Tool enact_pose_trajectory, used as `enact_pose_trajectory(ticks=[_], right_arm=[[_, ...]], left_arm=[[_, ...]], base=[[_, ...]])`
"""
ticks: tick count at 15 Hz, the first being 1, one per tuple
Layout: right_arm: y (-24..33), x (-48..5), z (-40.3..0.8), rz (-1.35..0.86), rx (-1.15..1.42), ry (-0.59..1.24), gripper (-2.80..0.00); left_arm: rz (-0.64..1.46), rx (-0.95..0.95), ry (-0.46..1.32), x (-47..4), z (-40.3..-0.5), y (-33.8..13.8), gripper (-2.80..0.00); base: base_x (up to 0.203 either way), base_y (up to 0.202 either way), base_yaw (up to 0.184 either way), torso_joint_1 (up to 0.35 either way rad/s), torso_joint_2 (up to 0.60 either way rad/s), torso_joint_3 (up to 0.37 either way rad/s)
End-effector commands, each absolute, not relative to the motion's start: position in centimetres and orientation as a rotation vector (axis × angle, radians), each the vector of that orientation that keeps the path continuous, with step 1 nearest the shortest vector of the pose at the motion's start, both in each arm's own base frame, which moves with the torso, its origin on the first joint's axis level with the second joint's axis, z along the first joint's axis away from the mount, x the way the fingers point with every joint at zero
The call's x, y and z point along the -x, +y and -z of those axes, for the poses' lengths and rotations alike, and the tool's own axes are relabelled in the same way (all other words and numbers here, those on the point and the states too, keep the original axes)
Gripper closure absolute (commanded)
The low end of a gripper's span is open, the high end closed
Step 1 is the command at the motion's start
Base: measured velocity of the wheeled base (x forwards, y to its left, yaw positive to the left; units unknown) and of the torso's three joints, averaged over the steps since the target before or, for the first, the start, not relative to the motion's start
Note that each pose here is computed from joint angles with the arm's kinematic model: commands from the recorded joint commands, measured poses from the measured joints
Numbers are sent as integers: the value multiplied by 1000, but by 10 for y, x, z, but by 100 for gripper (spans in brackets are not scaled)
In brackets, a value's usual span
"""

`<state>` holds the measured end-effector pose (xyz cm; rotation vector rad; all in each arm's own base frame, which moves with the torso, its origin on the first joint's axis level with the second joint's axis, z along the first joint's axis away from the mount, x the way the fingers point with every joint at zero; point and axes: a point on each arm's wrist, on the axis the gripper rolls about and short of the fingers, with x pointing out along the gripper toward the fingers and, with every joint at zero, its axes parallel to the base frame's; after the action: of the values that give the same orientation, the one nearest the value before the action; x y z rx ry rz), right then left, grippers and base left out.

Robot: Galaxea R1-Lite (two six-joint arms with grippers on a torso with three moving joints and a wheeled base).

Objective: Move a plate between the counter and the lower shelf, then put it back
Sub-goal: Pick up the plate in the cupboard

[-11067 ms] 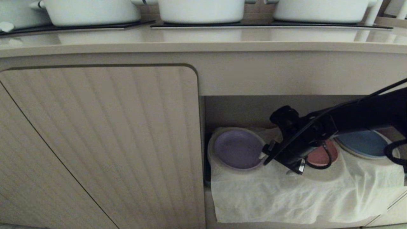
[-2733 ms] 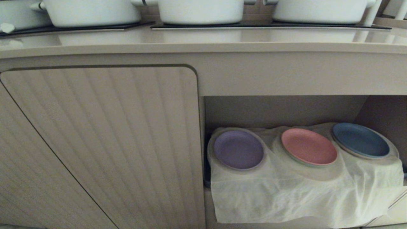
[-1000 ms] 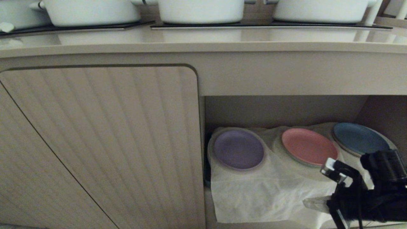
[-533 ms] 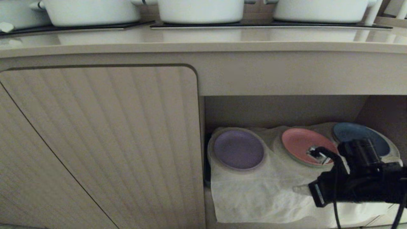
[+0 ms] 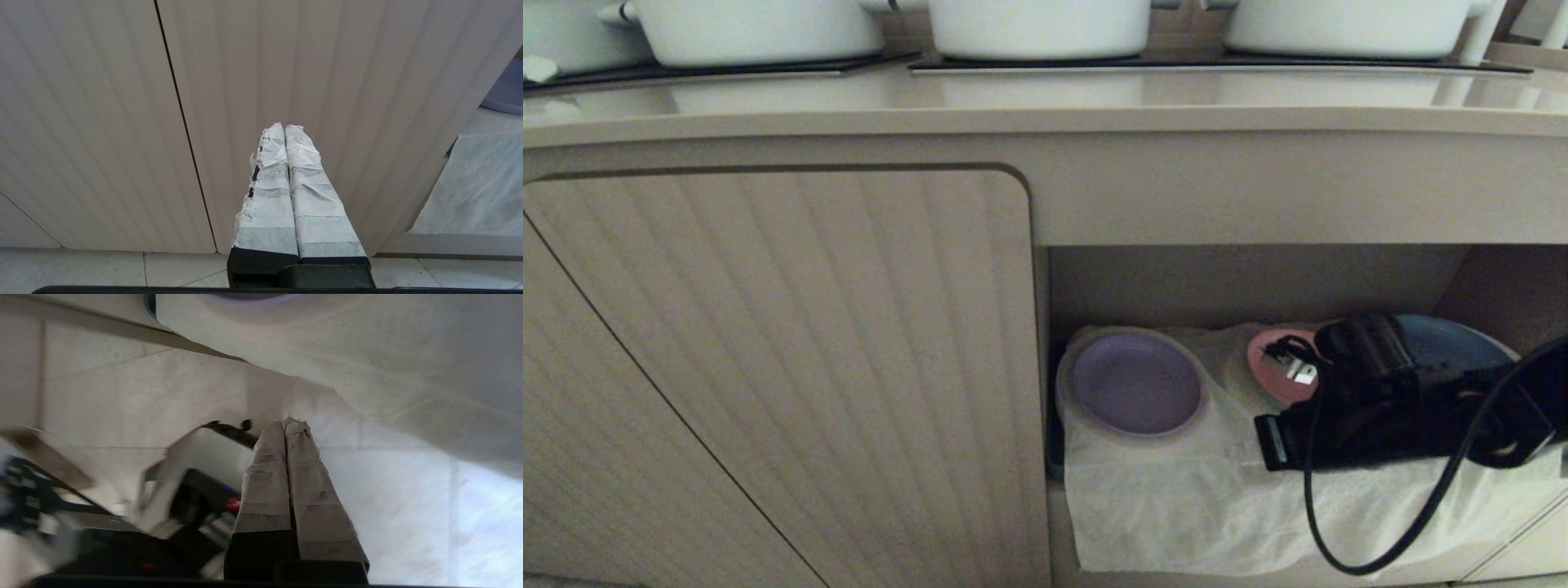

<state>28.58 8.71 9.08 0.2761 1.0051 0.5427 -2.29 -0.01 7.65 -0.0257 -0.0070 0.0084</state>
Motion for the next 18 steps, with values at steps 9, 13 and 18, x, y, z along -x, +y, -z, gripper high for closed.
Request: enact_pose_trajectory(ticks=[9,13,18], right_arm=[[94,-319,-93,-399,-267,1113,-280],[96,-333,-90,-318,-228,1145,-280],[104,-361,-96,-257,-341,1116,-280]], left_arm=[[-9,26,-6,23,-77,0,0],[-9,26,-6,23,-77,0,0],[-9,26,-6,23,-77,0,0]], base=[[0,0,0,0,0,0],[0,0,0,0,0,0],[0,0,0,0,0,0]])
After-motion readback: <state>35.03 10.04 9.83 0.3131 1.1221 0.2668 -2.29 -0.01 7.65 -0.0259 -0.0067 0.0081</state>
